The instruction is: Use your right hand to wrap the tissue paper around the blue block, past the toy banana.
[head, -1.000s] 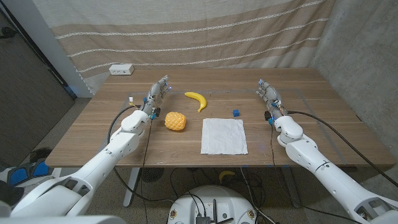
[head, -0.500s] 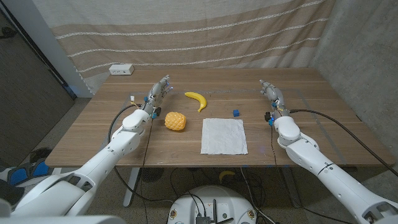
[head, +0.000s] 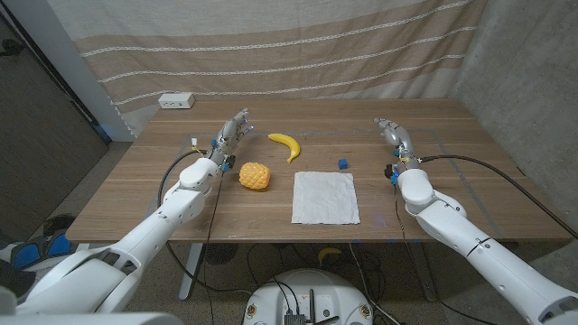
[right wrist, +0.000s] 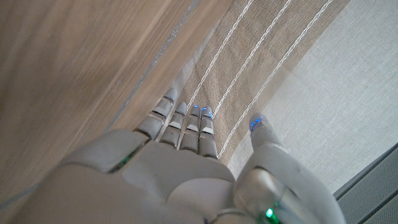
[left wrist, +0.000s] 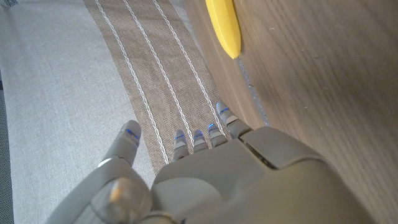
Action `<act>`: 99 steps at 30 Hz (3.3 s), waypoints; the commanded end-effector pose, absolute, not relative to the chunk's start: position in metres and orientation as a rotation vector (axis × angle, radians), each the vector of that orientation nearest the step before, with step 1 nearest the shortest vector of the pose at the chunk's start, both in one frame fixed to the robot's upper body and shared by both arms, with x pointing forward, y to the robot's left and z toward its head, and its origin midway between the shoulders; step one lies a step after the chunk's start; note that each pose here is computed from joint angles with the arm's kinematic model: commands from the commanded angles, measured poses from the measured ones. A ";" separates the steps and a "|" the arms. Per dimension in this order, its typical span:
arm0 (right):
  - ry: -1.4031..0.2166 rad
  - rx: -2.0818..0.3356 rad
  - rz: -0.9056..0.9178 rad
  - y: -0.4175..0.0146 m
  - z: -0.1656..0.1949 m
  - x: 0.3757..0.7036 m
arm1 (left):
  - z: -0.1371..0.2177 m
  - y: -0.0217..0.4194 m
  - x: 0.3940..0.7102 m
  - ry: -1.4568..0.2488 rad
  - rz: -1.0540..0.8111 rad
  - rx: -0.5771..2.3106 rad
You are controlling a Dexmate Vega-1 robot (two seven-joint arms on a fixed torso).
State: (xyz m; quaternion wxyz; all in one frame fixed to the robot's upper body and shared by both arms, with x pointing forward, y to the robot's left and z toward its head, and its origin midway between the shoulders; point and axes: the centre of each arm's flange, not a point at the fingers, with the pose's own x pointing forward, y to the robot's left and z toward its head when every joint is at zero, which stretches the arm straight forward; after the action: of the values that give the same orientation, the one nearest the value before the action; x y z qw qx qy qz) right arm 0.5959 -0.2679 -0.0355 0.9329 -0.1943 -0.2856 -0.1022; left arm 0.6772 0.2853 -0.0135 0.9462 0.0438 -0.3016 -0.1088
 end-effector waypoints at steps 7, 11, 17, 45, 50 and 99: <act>-0.568 -0.578 -0.246 -0.253 -0.036 0.578 | -0.013 0.284 0.675 -0.626 -0.235 0.096; -0.568 -0.615 -0.247 -0.249 -0.037 0.575 | -0.015 0.284 0.674 -0.626 -0.235 0.090; -0.566 -0.683 -0.262 -0.243 -0.038 0.570 | -0.016 0.285 0.672 -0.627 -0.234 0.086; -0.524 -0.933 -0.281 -0.214 -0.053 0.559 | -0.022 0.285 0.662 -0.626 -0.238 0.089; -0.516 -0.963 -0.278 -0.207 -0.056 0.559 | -0.024 0.286 0.660 -0.624 -0.238 0.089; -0.416 -1.211 -0.347 -0.168 -0.070 0.566 | -0.030 0.298 0.655 -0.619 -0.255 0.081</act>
State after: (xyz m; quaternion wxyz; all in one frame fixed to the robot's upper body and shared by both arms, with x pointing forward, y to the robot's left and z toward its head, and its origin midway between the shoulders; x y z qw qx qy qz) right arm 0.5614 -0.1687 -0.0699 0.7982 -0.5345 -0.2191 -0.1705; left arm 0.6553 0.2970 -0.0294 0.9438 0.0413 -0.3037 -0.1238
